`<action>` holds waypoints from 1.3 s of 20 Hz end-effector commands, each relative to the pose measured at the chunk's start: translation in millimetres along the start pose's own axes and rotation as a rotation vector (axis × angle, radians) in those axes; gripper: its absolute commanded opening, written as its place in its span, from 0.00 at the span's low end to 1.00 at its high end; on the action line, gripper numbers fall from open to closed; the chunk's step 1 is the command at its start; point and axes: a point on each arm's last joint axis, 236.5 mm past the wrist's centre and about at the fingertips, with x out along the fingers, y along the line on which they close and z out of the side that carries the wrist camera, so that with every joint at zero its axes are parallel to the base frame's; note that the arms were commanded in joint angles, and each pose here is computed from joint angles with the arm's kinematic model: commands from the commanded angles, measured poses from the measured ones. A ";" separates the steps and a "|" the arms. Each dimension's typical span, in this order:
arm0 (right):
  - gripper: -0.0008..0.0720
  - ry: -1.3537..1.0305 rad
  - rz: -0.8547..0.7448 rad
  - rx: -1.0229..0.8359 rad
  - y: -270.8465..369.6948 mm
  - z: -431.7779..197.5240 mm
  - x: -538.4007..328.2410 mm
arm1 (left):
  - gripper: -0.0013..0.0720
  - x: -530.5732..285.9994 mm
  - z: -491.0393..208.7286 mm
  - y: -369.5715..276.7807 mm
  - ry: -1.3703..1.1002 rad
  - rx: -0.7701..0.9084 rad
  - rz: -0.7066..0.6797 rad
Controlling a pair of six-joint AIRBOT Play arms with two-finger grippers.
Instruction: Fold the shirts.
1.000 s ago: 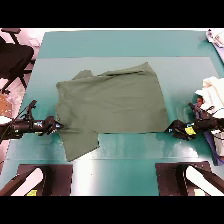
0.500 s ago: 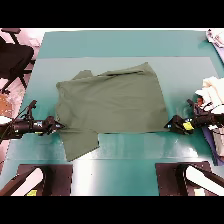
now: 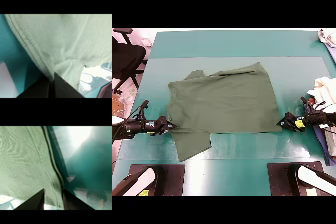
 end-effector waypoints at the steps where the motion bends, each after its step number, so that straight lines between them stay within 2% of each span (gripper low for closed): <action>1: 0.43 -0.005 -0.004 -0.018 2.6 -3.4 -5.9 | 0.05 -0.4 0.6 -0.2 -0.002 0.001 0.000; 11: 0.43 0.048 0.030 -0.008 5.6 -10.4 3.4 | 0.05 -0.4 0.4 -0.2 -0.001 0.002 0.000; 12: 0.38 0.044 0.058 -0.009 11.5 -8.7 4.4 | 0.05 -0.4 0.4 -0.2 -0.001 0.001 0.000; 14: 0.10 0.019 0.091 0.002 19.9 -3.2 3.5 | 0.05 -0.4 0.1 -0.5 0.000 0.001 -0.001; 15: 0.04 0.009 0.115 0.006 25.5 -1.0 2.3 | 0.05 -0.4 -0.2 -1.7 0.001 0.000 -0.006; 18: 0.04 -0.058 0.194 -0.025 50.9 4.9 -14.0 | 0.05 -4.3 3.7 -25.5 -0.007 0.044 -0.096; 21: 0.04 -0.216 0.324 -0.119 100.7 13.9 -61.8 | 0.05 -29.4 18.6 -75.2 -0.018 0.121 -0.230; 23: 0.04 -0.355 0.374 -0.220 134.1 17.4 -108.7 | 0.05 -58.2 28.5 -112.1 -0.044 0.233 -0.285; 26: 0.04 -0.589 0.383 -0.368 176.1 14.8 -190.4 | 0.05 -117.6 51.5 -173.0 -0.267 0.425 -0.294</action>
